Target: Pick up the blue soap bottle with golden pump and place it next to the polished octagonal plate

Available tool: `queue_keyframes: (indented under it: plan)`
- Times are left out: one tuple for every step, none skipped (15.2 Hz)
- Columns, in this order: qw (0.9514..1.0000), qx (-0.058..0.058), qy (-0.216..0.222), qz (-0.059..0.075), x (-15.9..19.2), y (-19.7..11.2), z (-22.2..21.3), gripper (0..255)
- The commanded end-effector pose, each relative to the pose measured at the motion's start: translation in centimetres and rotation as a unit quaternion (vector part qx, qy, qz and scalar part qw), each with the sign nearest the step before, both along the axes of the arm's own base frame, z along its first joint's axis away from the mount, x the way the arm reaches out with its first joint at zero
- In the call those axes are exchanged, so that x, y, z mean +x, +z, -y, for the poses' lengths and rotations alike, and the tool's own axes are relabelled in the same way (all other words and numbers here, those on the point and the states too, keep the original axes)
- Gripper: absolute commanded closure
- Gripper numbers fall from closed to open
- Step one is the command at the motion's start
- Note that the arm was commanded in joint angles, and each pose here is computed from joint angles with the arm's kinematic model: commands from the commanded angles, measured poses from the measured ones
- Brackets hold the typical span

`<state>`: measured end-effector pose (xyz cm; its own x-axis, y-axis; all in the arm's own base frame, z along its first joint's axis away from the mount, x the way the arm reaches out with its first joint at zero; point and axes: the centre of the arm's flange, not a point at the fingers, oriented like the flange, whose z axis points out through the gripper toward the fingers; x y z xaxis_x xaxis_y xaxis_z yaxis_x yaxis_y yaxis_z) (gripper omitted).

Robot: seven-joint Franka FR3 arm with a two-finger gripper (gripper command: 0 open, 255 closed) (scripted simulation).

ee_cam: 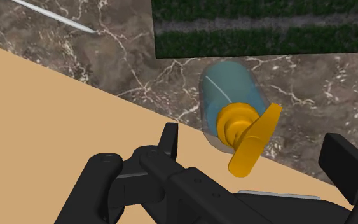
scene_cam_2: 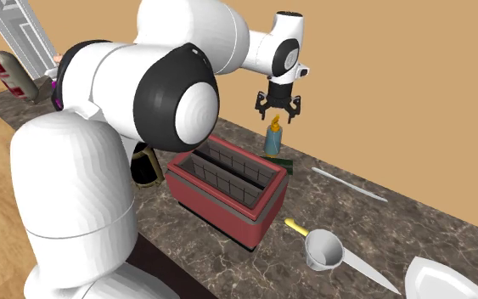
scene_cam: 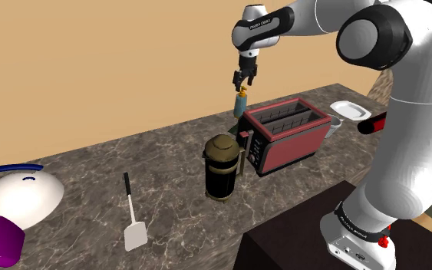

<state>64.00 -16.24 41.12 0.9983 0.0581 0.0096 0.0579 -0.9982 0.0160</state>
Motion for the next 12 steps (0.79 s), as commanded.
queue_keyframes:
  plan:
    - [1.0, 0.0, 0.0, 0.0, 0.08, -1.35, -0.07, 0]
    - [1.0, 0.0, 0.0, 0.0, 0.08, -1.35, -0.07, 0]
    - [1.0, 0.0, 0.0, 0.0, 0.08, -1.35, -0.07, 0]
    - [1.0, 0.0, 0.0, 0.0, 0.08, -1.35, -0.07, 0]
    - [1.0, 0.0, 0.0, 0.0, 0.08, -1.35, -0.07, 0]
    - [1.0, 0.0, 0.0, 0.0, 0.08, -1.35, -0.07, 0]
    - [1.0, 0.0, 0.0, 0.0, 0.08, -1.35, -0.07, 0]
    - [1.0, 0.0, 0.0, 0.0, 0.08, -1.35, -0.07, 0]
    - [1.0, 0.0, 0.0, 0.0, 0.08, -1.35, -0.07, 0]
    - [1.0, 0.0, 0.0, 0.0, 0.08, -1.35, -0.07, 255]
    - [1.0, 0.0, 0.0, 0.0, 0.08, -1.35, -0.07, 255]
    - [1.0, 0.0, 0.0, 0.0, 0.08, -1.35, -0.07, 255]
